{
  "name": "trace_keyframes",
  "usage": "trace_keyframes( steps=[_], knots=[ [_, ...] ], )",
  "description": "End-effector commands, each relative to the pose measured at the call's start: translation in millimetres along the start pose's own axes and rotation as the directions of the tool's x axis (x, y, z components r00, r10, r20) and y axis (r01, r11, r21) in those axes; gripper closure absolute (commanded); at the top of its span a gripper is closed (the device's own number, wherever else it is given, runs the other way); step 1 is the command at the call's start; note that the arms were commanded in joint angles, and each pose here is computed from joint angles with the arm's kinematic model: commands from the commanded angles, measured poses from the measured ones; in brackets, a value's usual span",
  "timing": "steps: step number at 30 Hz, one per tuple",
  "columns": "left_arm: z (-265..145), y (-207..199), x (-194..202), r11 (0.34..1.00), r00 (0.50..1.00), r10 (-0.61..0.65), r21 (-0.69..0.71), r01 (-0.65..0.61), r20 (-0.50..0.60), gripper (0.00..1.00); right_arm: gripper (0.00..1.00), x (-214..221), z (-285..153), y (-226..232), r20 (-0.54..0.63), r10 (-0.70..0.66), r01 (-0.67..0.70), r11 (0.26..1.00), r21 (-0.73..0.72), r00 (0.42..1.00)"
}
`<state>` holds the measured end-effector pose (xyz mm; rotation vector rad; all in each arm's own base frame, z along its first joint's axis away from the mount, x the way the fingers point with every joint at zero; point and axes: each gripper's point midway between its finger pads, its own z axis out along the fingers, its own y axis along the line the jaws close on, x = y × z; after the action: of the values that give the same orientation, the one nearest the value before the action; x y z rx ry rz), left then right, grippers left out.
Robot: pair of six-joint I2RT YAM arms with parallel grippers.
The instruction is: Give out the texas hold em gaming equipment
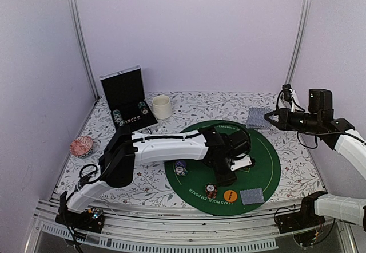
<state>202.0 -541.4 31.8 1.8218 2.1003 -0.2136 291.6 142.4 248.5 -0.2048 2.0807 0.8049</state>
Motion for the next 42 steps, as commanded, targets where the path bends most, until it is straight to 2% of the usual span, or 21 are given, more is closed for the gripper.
trace_keyframes(
  steps=[1,13,14,18,20,24,25,28,33,35,37,40,42],
  knots=[
    [6.5,3.6,14.0,0.999,0.998,-0.033,-0.013,0.032,-0.053,0.66,0.98,-0.1,-3.4,3.0,0.012,-0.01,0.01,1.0,-0.014,1.0],
    [6.1,-6.3,30.0,0.998,0.993,-0.053,0.033,0.056,-0.103,0.58,0.98,-1.5,-9.2,11.0,0.028,-0.022,0.023,0.999,-0.043,0.999],
    [6.7,-6.3,30.5,0.998,0.993,-0.051,0.032,0.055,-0.105,0.56,0.98,-1.9,-9.6,11.2,0.029,-0.02,0.021,0.999,-0.043,0.999],
    [3.6,-1.6,30.0,0.999,0.993,-0.051,0.006,0.052,-0.105,0.33,0.98,-2.5,-10.6,13.8,0.03,-0.019,0.02,0.998,-0.055,0.999],
    [-2.8,-1.5,23.0,0.999,0.996,-0.049,0.012,0.05,-0.08,0.26,0.98,-2.9,-10.7,13.9,0.029,-0.018,0.019,0.998,-0.054,0.999],
    [-29.5,-1.2,-3.0,0.999,0.999,-0.037,0.031,0.036,0.026,0.16,0.97,-6.0,-11.5,14.5,0.031,-0.019,0.021,0.999,-0.05,0.999],
    [-37.5,0.7,-10.0,0.999,0.998,-0.033,0.024,0.032,0.058,0.05,0.98,-7.9,-12.4,15.8,0.034,-0.022,0.024,0.998,-0.053,0.999],
    [-64.5,5.4,-29.8,1.0,0.986,-0.007,0.003,0.007,0.169,0.02,0.97,-13.3,-14.7,18.5,0.04,-0.028,0.03,0.998,-0.053,0.999],
    [-143.7,7.9,-50.9,0.996,0.914,0.092,-0.056,-0.076,0.395,0.02,0.98,-19.0,-15.6,22.5,0.029,-0.043,0.045,0.997,-0.058,0.999],
    [-190.1,10.6,-52.0,0.987,0.848,0.155,-0.124,-0.107,0.507,0.02,0.98,-18.5,-12.4,25.5,0.015,-0.041,0.042,0.996,-0.082,0.999],
    [-219.4,13.7,-42.5,0.971,0.779,0.225,-0.204,-0.127,0.585,0.02,0.98,-14.5,-7.3,32.6,-0.011,-0.02,0.019,0.99,-0.139,1.0],
    [-251.0,17.8,-21.3,0.944,0.69,0.31,-0.3,-0.14,0.654,0.02,0.98,-4.2,5.7,57.4,-0.057,-0.023,0.009,0.972,-0.234,0.998],
    [-260.0,23.5,-9.5,0.935,0.675,0.327,-0.329,-0.132,0.661,0.02,0.98,4.0,14.5,80.1,-0.093,-0.054,0.025,0.957,-0.29,0.994]
  ],
)
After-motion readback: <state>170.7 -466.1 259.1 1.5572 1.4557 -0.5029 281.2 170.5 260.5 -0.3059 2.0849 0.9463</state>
